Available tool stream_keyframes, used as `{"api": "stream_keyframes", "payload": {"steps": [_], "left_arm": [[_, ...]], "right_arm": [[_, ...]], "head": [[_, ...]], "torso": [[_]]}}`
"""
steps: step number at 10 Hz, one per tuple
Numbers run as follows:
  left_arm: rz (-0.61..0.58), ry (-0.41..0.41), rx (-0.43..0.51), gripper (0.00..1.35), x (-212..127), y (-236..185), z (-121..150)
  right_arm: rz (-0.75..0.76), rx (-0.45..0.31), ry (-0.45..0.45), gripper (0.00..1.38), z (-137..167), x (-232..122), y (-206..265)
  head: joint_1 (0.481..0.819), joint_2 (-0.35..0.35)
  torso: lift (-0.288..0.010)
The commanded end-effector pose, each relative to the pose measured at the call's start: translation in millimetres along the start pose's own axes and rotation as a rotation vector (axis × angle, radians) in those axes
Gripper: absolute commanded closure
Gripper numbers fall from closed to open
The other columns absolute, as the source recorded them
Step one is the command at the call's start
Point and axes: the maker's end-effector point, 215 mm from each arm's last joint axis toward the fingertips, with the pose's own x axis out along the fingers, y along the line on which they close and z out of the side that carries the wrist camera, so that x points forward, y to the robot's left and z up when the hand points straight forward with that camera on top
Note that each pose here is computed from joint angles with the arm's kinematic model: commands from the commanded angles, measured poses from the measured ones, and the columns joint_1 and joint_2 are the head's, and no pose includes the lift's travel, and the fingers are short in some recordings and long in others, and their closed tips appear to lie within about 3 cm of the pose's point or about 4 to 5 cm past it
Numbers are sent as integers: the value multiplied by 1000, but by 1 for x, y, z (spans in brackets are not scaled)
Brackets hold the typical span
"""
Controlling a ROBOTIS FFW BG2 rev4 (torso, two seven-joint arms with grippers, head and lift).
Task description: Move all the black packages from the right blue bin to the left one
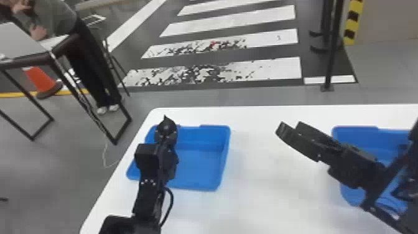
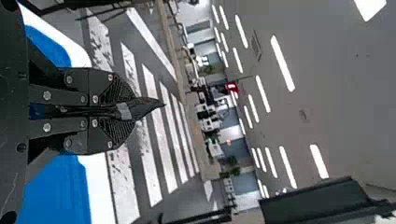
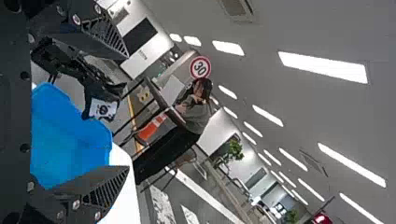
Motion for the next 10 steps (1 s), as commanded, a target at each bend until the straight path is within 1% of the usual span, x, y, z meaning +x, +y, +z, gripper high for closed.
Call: {"api": "stream_keyframes", "payload": {"steps": [1, 2, 3, 4, 5, 6, 7, 8, 10], "left_arm": [[-19, -12, -110, 341, -8, -8, -1], [-54, -94, -224, 15, -18, -20, 22], [-85, -154, -324, 105, -33, -35, 47], [-121, -180, -386, 140, -47, -49, 69], [-153, -207, -426, 140, -62, -57, 90], [-175, -218, -464, 140, -78, -61, 105], [-198, -213, -507, 140, -94, -67, 116], [-226, -202, -546, 140, -105, -78, 123], [-286, -185, -577, 140, -111, -104, 127]], "right_arm": [[-114, -173, 8, 142, 26, -22, -30], [-225, -272, 33, 140, 42, -44, -58], [-352, -346, 88, 134, 53, -73, -93], [-462, -404, 126, 125, 69, -101, -122], [-569, -451, 166, 124, 84, -131, -142], [-683, -504, 200, 124, 101, -161, -154], [-811, -546, 233, 124, 116, -195, -168], [-921, -542, 271, 122, 120, -227, -187], [-1050, -504, 339, 124, 121, -266, -231]], "head": [[695, 350], [695, 350], [695, 350], [695, 302], [695, 228], [695, 188], [695, 118], [695, 53], [695, -78]], "torso": [[-132], [-132], [-132], [-132], [-132], [-132], [-132], [-132], [-132]]}}
